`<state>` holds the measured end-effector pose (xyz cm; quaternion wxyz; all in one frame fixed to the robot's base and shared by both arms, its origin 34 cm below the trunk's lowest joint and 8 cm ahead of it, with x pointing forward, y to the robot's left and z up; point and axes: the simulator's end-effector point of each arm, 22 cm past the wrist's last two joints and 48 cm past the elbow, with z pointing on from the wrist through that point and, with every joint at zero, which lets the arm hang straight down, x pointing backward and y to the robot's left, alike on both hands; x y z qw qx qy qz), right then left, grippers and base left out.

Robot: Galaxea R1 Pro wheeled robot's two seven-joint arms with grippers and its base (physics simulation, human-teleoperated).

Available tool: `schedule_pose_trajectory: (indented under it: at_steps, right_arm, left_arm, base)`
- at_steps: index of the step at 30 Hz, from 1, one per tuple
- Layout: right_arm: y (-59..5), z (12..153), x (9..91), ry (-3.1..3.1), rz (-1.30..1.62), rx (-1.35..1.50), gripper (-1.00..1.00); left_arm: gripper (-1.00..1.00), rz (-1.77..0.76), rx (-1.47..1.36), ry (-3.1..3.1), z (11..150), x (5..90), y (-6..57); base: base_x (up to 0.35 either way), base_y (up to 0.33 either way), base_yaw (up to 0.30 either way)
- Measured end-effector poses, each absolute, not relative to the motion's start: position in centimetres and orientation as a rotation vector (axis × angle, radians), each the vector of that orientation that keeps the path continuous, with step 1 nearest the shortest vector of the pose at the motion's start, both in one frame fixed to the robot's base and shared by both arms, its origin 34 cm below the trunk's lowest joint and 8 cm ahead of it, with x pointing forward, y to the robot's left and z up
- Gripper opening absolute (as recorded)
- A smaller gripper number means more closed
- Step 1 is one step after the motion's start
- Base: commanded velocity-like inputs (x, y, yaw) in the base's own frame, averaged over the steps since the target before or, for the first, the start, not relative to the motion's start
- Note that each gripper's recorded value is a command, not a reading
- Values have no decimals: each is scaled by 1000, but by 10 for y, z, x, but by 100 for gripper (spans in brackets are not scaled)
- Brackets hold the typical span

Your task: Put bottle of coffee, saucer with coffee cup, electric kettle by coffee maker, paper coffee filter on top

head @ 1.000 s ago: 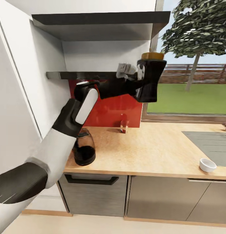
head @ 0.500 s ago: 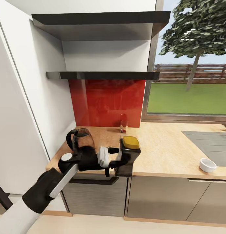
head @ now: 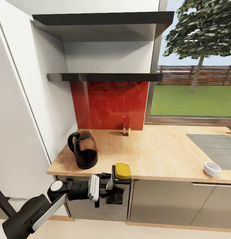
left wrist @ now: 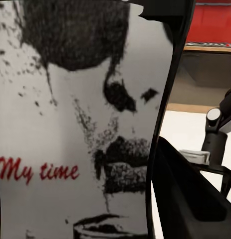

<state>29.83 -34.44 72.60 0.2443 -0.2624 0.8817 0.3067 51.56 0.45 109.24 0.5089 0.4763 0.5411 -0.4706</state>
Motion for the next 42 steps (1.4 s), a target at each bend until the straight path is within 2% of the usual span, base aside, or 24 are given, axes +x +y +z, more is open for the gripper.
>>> schedule_pose_trajectory:
  at_steps: [5,17,29,35,42]
  right_arm:
    - [-347,727,298,2411,839,-705,100]
    - [-347,728,299,2404,840,-707,100]
    - [-347,728,300,2402,836,-708,100]
    - [-347,728,300,2402,836,-707,100]
    - [-346,729,300,2401,839,-708,100]
  left_arm:
    - [-100,-1133,1143,1310,1090,517,4]
    - [-100,-1130,1146,1304,1093,515,4]
    - [-100,-1127,1148,1303,1094,515,4]
    - [-100,-1128,1148,1303,1094,515,4]
    - [-100,-1128,1147,1303,1094,515,4]
  base:
    - [0,-105,-20]
    - [0,-46,-229]
    - [38,-267,-88]
    - [12,-58,-223]
    - [1,-250,-22]
